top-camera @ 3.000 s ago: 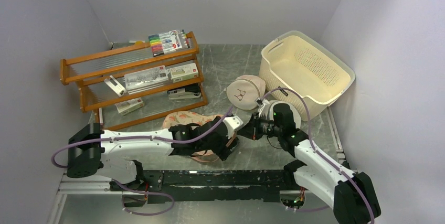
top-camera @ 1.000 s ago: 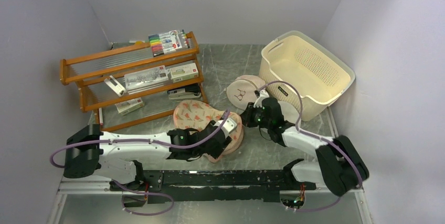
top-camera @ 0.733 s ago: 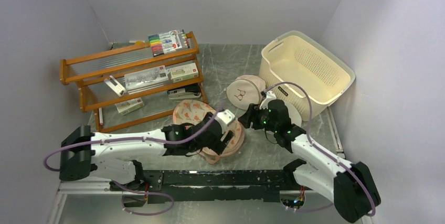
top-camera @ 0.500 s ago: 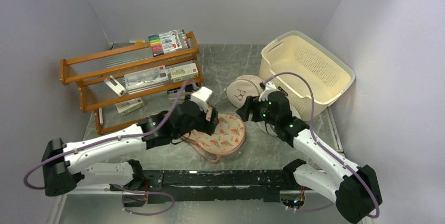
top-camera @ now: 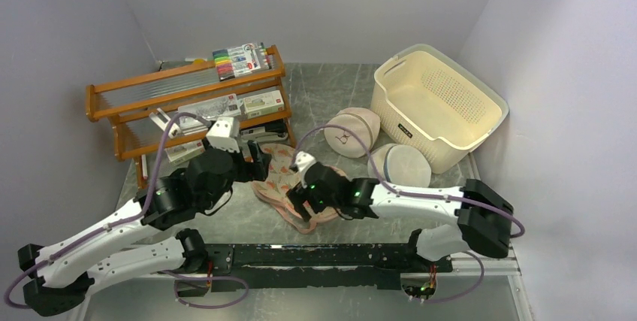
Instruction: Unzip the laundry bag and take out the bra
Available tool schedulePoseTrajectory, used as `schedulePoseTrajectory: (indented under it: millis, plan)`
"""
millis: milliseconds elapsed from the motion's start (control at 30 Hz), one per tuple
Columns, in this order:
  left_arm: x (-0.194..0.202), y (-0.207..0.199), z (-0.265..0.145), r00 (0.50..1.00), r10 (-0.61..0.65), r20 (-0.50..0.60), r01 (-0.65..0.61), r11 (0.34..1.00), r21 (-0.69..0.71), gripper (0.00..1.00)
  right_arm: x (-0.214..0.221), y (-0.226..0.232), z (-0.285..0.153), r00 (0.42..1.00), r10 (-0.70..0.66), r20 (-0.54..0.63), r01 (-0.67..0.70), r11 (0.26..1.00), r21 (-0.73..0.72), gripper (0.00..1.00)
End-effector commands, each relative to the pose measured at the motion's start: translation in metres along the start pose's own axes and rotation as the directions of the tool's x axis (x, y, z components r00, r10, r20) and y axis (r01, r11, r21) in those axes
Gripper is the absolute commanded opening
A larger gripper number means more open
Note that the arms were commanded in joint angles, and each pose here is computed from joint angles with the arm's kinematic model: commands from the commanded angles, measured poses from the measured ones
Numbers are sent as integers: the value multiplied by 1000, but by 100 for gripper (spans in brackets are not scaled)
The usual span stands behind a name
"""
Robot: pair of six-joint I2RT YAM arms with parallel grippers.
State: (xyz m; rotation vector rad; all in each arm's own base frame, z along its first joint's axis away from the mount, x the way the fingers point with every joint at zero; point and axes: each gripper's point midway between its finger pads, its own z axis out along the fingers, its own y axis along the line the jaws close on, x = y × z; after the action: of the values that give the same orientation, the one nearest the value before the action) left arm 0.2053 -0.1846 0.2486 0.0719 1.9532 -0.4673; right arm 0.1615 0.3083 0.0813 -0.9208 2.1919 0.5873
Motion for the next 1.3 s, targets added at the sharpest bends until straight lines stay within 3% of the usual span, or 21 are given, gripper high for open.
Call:
schedulePoseTrajectory:
  millis: [0, 133, 300, 567, 700, 933, 1100, 1267]
  plan:
    - [-10, 30, -10, 999, 1, 39, 4, 992, -127, 96, 10, 0, 4, 973, -212, -92, 224, 962, 155, 81]
    - [-15, 31, -10, 999, 20, 49, -13, 990, -142, 96, 19, 11, 4, 928, -338, -155, 366, 904, 221, 81]
    - [-12, 27, -6, 999, 30, 33, -26, 991, -133, 96, 23, 10, 10, 906, -374, -196, 418, 864, 282, 78]
    - [-9, 25, -4, 999, 39, 21, -36, 992, -122, 95, 13, 22, 5, 939, -328, -109, 345, 903, 255, 53]
    - [-9, 26, -4, 999, 45, 20, -42, 991, -129, 95, 3, 41, -1, 954, -298, -37, 300, 941, 159, 26]
    - [-8, 26, -4, 999, 46, 18, -44, 991, -127, 95, -11, 64, -8, 970, -240, 39, 237, 970, 57, 0]
    - [-11, 26, -6, 999, 46, 24, -42, 991, -125, 95, -36, 89, -19, 983, -130, 133, 139, 989, -60, 0]
    - [-12, 27, -7, 999, 48, 26, -45, 991, -128, 95, -71, 97, -36, 959, 158, 235, -92, 958, -271, 0]
